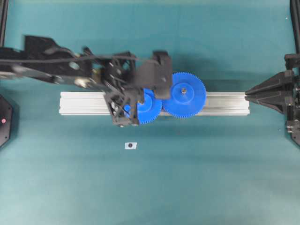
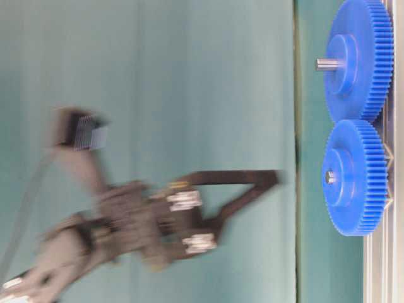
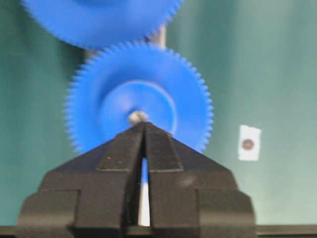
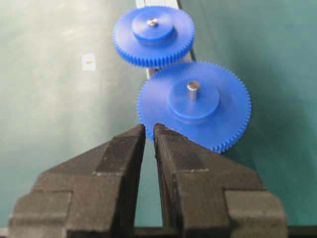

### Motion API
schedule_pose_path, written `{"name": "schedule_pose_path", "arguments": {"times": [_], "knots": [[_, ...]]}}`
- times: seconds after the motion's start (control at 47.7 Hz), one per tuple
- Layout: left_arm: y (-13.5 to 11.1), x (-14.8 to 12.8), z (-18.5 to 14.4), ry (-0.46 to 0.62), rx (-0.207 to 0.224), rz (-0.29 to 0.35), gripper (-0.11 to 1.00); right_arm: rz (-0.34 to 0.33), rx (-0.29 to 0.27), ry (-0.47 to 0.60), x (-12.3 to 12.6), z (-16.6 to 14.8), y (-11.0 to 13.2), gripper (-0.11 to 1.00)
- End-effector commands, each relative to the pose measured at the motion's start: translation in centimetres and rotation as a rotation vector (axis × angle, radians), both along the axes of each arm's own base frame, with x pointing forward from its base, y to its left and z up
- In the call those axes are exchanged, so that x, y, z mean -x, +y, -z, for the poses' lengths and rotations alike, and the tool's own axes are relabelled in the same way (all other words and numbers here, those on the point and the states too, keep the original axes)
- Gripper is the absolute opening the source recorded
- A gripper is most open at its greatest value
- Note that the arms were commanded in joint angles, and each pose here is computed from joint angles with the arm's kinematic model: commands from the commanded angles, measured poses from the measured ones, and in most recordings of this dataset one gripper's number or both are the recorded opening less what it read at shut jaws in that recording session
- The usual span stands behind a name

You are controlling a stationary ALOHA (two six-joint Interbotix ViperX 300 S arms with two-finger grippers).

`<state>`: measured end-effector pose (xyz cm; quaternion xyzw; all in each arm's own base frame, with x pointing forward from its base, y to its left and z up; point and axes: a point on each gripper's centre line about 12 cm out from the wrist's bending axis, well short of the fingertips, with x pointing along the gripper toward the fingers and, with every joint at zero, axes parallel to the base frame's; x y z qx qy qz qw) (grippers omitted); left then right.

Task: Find the location of the shaft and insert the small gear.
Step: 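Open the left gripper and pull it back from the gear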

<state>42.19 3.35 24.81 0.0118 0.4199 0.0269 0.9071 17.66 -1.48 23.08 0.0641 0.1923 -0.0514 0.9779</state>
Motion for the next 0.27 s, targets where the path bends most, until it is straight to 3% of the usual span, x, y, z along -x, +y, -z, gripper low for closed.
{"name": "schedule_pose_path", "arguments": {"times": [0.0,0.252], "knots": [[-0.2,1.0,-4.3,-0.102,-0.011,0.005,0.01,0.012,-0.009,-0.016,-0.2,-0.4,-0.2,0.21],[-0.6,3.6,-6.5,-0.165,-0.014,0.009,0.01,0.012,-0.008,-0.019,-0.2,-0.5,-0.2,0.21]]}}
